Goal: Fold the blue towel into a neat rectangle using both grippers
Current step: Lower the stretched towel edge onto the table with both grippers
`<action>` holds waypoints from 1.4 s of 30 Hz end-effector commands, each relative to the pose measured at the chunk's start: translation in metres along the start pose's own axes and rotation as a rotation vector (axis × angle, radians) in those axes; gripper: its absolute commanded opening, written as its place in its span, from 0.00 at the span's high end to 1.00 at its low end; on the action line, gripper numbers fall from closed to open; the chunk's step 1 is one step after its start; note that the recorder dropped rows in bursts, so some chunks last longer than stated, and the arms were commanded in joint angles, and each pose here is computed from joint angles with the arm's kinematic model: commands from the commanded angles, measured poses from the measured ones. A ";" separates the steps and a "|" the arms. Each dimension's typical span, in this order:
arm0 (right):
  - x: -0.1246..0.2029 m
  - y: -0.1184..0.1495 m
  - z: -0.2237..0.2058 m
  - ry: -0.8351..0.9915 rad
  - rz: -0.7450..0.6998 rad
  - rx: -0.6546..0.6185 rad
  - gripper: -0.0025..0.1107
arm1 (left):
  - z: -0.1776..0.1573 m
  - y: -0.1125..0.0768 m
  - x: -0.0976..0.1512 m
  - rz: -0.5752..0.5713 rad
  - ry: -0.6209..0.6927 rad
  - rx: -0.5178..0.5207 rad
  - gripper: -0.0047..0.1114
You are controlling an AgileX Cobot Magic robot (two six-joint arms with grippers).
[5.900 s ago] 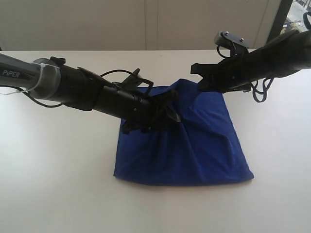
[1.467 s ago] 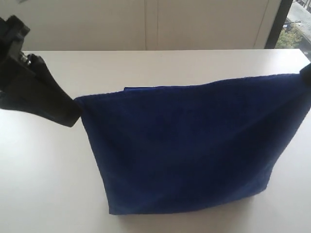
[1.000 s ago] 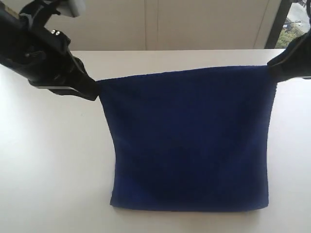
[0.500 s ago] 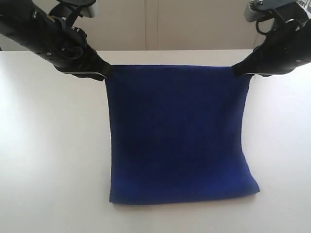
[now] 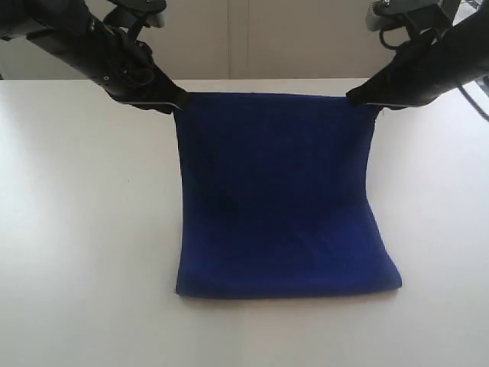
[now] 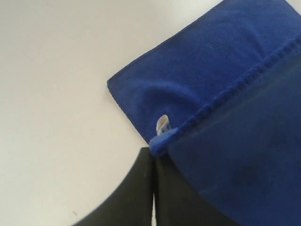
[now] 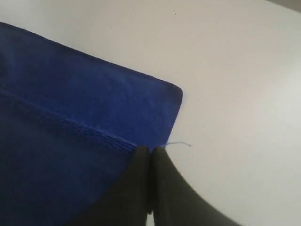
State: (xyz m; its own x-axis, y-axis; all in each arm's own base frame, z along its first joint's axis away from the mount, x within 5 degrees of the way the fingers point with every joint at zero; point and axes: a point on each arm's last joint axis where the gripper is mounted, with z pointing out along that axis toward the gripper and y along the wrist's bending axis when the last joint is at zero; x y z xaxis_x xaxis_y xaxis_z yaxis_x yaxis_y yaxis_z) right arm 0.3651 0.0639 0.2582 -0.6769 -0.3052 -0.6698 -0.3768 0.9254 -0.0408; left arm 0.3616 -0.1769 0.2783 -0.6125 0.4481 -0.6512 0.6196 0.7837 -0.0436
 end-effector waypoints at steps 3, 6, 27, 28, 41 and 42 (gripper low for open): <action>-0.019 -0.007 -0.002 -0.058 -0.014 0.045 0.98 | 0.002 0.008 -0.016 0.022 -0.042 -0.016 0.96; -0.032 -0.010 -0.007 -0.095 0.013 0.064 0.98 | 0.007 0.018 -0.022 -0.004 -0.055 -0.027 0.96; -0.010 -0.041 0.107 -0.064 0.068 0.123 0.98 | 0.114 0.053 -0.011 -0.078 -0.082 -0.083 0.96; -0.009 -0.041 0.110 -0.064 0.068 0.124 0.98 | 0.117 0.055 -0.010 -0.079 -0.089 -0.090 0.96; -0.001 -0.045 0.133 -0.093 0.067 0.149 0.98 | 0.144 0.063 0.001 -0.089 -0.120 -0.134 0.96; 0.000 -0.045 0.134 -0.090 0.067 0.149 0.98 | 0.144 0.063 0.001 -0.089 -0.124 -0.137 0.96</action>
State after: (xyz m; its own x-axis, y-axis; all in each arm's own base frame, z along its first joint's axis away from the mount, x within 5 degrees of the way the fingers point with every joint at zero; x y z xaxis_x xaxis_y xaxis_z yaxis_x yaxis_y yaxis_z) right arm 0.4627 0.0602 0.1615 -0.6528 -0.2229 -0.7240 -0.2436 0.9667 -0.0779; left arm 0.4667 -0.1930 0.1624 -0.6070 0.3384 -0.7191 0.5014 0.8651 -0.0161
